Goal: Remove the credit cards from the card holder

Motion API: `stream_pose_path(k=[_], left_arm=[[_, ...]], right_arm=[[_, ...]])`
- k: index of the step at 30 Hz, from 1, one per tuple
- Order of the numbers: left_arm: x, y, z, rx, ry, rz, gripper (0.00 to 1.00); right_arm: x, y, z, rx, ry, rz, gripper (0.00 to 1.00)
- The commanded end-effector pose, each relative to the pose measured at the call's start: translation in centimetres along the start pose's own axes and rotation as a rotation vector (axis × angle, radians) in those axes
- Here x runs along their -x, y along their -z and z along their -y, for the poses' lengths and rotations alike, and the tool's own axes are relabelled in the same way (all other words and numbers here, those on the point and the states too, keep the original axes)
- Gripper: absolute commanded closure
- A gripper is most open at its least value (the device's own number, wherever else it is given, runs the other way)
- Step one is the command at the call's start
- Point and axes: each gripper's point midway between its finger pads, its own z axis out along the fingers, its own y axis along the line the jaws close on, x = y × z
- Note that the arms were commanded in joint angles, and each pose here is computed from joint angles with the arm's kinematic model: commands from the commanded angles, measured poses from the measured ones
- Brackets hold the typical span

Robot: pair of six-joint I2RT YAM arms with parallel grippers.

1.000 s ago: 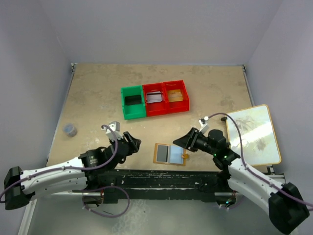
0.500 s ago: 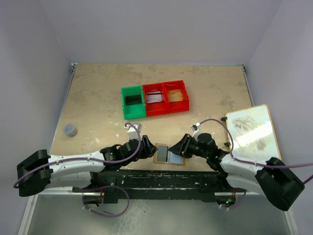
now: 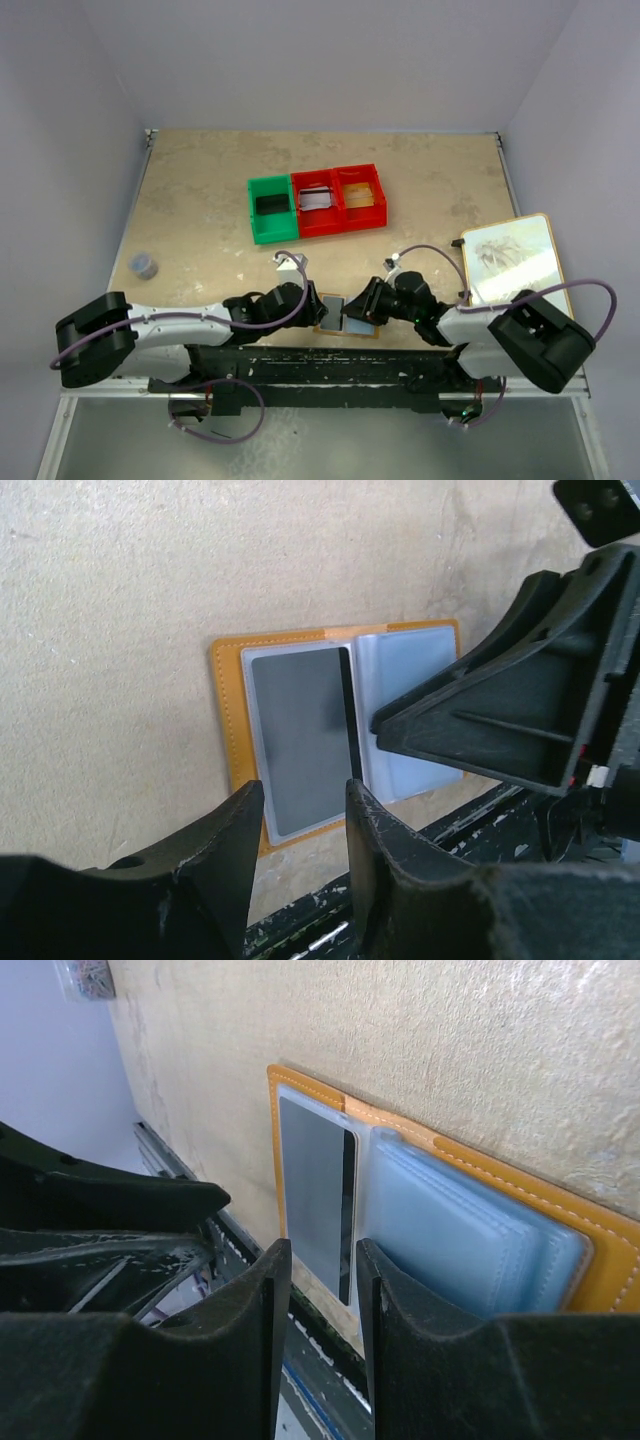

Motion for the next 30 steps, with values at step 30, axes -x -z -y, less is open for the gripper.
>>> stream_pose_path(k=[30], left_arm=[[-1.8,-2.1,-0.5,0.046,-0.093,-0.07,0.88]], right_arm=[[-0.7,-2.2,2.5,-0.127,-0.066,-0.021,0.75]])
